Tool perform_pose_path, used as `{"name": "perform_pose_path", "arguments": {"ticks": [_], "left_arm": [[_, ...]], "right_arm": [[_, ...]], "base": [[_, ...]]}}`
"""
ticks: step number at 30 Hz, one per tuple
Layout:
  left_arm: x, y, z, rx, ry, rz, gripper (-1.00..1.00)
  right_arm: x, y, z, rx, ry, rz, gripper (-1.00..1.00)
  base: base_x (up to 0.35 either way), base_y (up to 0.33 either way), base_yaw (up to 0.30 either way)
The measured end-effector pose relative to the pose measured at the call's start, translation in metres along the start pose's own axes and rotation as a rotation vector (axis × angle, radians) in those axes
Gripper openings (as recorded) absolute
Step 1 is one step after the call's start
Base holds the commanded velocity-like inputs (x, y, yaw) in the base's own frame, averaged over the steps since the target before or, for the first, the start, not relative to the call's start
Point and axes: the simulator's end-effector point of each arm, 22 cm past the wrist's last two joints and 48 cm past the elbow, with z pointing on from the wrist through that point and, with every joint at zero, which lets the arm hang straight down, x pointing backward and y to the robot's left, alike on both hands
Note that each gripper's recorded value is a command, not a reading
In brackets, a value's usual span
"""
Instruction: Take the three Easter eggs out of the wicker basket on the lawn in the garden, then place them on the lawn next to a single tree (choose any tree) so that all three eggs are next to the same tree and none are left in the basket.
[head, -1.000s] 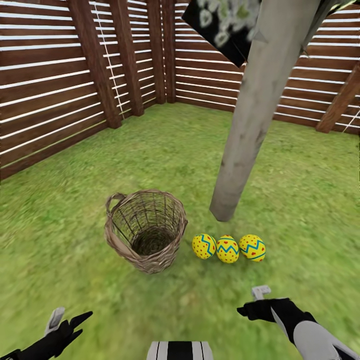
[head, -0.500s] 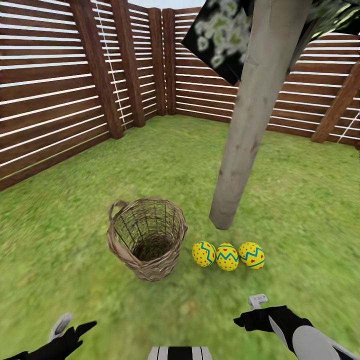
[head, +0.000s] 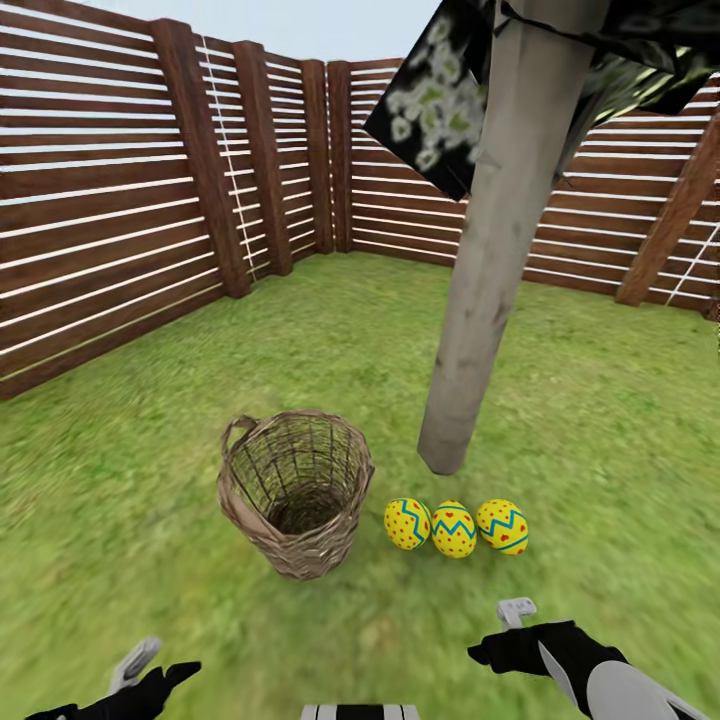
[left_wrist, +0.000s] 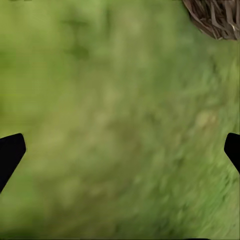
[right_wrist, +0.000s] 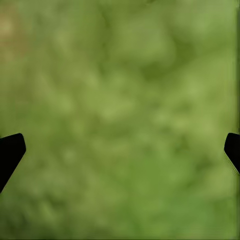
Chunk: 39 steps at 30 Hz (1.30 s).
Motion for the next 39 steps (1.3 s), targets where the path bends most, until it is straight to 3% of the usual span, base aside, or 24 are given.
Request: {"name": "perform_pose_path", "arguments": {"ticks": [10, 16, 19, 22, 28, 34, 39], "left_arm": [[-0.004, -0.013, -0.005, 0.012, -0.015, 0.016, 1.0], [0.009, -0.036, 0.006, 0.046, 0.0, 0.025, 1.0], [0.028, -0.029, 0.014, -0.035, 0.049, 0.079, 1.0], [0.049, -0.029, 0.018, -0.067, 0.083, 0.096, 1.0], [0.075, -0.034, 0.015, -0.078, 0.109, 0.101, 1.0], [0.083, -0.036, 0.004, -0.088, 0.125, 0.1, 1.0], [0.094, -0.045, 0.002, -0.093, 0.142, 0.171, 1.0]], "right_arm": [[-0.015, 0.001, -0.013, 0.011, -0.038, -0.013, 1.0], [0.003, -0.014, -0.016, 0.109, -0.017, -0.004, 1.0], [0.016, -0.006, -0.015, 0.098, 0.005, 0.0, 1.0], [0.02, 0.0, -0.018, 0.087, 0.015, 0.01, 1.0], [0.062, 0.013, -0.023, 0.065, 0.083, 0.018, 1.0], [0.066, 0.018, -0.032, 0.06, 0.057, 0.002, 1.0], [0.063, 0.021, -0.039, 0.057, 0.04, -0.002, 1.0]], "base": [[0.0, 0.0, 0.0], [0.0, 0.0, 0.0], [0.0, 0.0, 0.0], [0.0, 0.0, 0.0], [0.0, 0.0, 0.0], [0.0, 0.0, 0.041], [0.0, 0.0, 0.103]]}}
